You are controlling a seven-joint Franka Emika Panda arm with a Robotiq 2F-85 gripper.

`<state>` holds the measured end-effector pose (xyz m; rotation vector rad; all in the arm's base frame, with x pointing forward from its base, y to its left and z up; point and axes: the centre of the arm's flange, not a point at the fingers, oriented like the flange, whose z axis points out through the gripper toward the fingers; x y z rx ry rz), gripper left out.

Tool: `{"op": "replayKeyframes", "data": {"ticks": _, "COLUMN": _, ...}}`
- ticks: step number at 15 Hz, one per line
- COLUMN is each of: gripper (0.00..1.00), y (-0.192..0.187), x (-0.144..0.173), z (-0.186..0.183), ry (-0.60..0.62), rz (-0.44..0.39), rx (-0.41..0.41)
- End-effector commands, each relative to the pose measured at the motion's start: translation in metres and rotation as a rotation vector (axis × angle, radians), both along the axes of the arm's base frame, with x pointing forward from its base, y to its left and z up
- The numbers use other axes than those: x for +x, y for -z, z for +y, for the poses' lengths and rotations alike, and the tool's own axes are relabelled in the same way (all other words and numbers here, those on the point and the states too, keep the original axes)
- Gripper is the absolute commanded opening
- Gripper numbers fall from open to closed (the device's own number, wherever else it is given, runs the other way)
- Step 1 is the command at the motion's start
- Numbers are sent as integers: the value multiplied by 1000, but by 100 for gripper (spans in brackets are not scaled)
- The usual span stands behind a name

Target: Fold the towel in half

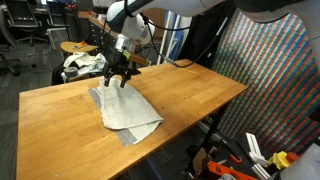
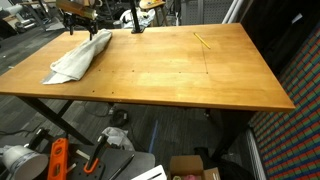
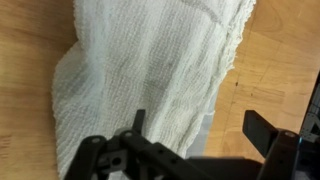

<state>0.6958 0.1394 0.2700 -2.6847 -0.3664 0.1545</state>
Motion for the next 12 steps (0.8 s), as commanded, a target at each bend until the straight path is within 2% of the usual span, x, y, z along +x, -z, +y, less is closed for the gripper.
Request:
{"op": "replayKeyframes", "data": {"ticks": 1, "gripper": 100, "y": 19, "x": -26, "z": -1, "ry": -14, "rz": -59, "rx": -31}}
{"op": "replayKeyframes", "data": {"ticks": 4, "gripper": 100, "y": 41, "x": -30, "z": -3, "ry": 8, "rz": -119, "rx": -85}}
{"op": "replayKeyframes", "data": {"ticks": 6, "gripper": 100, "y": 50, "x": -33, "z": -9, "ry": 3, "rz": -165, "rx": -150}}
{"op": "replayKeyframes", "data": {"ticks": 9, "gripper": 100, "y": 53, "x": -34, "z": -20, "ry": -16, "rz": -210, "rx": -232}}
{"op": "replayKeyframes", "data": {"ticks": 12, "gripper": 100, "y": 48, "x": -32, "z": -32, "ry": -12, "rz": -242, "rx": -270}}
